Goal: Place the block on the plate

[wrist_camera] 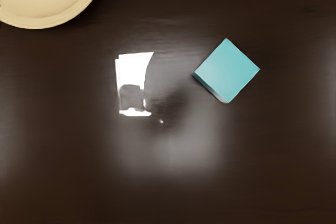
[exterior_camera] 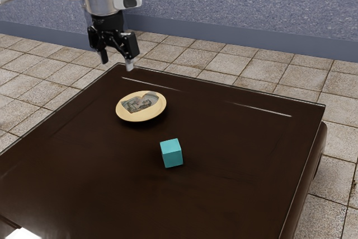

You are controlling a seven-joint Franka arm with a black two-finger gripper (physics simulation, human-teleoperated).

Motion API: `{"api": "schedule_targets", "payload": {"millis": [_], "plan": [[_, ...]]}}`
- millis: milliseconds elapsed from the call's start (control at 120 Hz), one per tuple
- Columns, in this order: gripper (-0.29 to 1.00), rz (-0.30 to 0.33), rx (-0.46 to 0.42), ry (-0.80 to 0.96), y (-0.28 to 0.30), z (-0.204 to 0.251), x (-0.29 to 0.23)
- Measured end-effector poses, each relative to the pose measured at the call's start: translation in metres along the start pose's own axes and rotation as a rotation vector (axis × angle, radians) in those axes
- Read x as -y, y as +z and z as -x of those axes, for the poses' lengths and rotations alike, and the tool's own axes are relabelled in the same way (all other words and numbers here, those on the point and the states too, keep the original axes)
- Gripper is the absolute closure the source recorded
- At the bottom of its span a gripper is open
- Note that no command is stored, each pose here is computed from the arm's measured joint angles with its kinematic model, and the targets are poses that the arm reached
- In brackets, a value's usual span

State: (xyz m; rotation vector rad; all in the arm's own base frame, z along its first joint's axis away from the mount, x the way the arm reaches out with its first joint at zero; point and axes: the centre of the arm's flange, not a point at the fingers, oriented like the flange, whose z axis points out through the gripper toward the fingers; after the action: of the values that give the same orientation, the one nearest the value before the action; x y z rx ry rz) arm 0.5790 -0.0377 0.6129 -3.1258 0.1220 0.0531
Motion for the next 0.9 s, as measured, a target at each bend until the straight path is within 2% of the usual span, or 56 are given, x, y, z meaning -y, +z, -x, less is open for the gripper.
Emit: {"api": "schedule_targets", "payload": {"millis": [142,317,475,625,900], "plan": [[0.00,-0.004,0.019,-0.009,0.019,-0.011,-0.005],[0.00,0.031,0.065,-0.187,0.051,-0.029,-0.014],[0.00,0.048,0.136,-0.344,0.123,-0.066,-0.016],[0.00,0.019,0.141,-0.491,0.179,-0.113,-0.022],[0.00,0.057,0.202,-0.647,0.239,-0.110,-0.078]]}}
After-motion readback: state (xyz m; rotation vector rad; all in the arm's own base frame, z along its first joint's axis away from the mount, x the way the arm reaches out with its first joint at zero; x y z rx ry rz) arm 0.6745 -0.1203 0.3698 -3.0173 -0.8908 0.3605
